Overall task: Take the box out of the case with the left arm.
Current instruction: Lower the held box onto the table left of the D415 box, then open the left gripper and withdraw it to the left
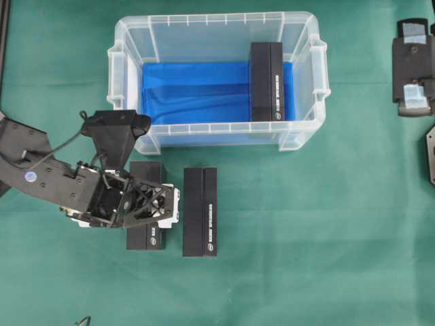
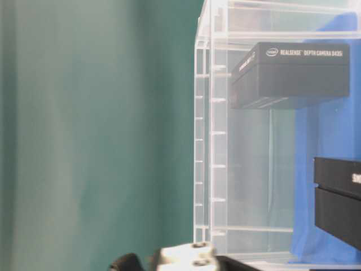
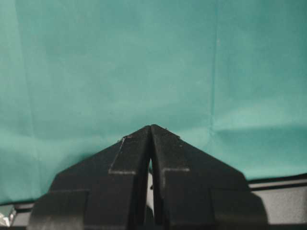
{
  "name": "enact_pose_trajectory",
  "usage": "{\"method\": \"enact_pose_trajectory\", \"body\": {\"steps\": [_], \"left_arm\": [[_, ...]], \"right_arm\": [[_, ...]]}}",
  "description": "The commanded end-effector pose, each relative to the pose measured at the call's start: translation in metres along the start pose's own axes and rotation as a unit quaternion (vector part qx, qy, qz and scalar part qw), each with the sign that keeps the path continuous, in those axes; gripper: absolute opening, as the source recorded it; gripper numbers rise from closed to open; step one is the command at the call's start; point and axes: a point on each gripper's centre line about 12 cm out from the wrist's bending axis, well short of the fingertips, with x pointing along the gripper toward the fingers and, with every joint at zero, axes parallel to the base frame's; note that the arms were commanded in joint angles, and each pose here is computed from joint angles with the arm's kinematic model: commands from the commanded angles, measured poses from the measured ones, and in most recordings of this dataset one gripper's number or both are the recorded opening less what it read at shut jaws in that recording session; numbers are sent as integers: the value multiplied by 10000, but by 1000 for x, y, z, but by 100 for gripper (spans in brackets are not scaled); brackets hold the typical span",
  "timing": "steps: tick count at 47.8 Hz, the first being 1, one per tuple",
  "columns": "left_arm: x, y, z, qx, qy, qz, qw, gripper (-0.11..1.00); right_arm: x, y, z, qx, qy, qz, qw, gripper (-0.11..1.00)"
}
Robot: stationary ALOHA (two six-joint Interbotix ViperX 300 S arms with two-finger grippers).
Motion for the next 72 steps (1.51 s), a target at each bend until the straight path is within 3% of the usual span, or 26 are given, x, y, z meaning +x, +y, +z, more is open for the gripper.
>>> {"method": "enact_pose_trajectory", "body": {"steps": [1, 9, 23, 44, 55, 72], "left_arm": [[-27, -6, 1, -2, 27, -151, 9999, 90], [-54, -5, 6, 18, -38, -110, 9999, 90], [-115, -11, 21, -128, -95, -429, 9990, 89], [-117, -8, 19, 29, -125, -384, 9992, 89], [-122, 19, 13, 105, -41, -386, 9992, 89], [-127, 74, 25, 109, -38, -376, 9992, 88]], "right_arm": [[-3, 0, 2, -1, -77, 6, 10000, 3], [-3, 0, 2, 7, -77, 6, 10000, 3], [-3, 0, 2, 6, -70, 5, 10000, 3], [-3, 0, 2, 6, -70, 5, 10000, 3], [-3, 0, 2, 6, -70, 5, 10000, 3], [-2, 0, 2, 5, -62, 4, 10000, 3]]}}
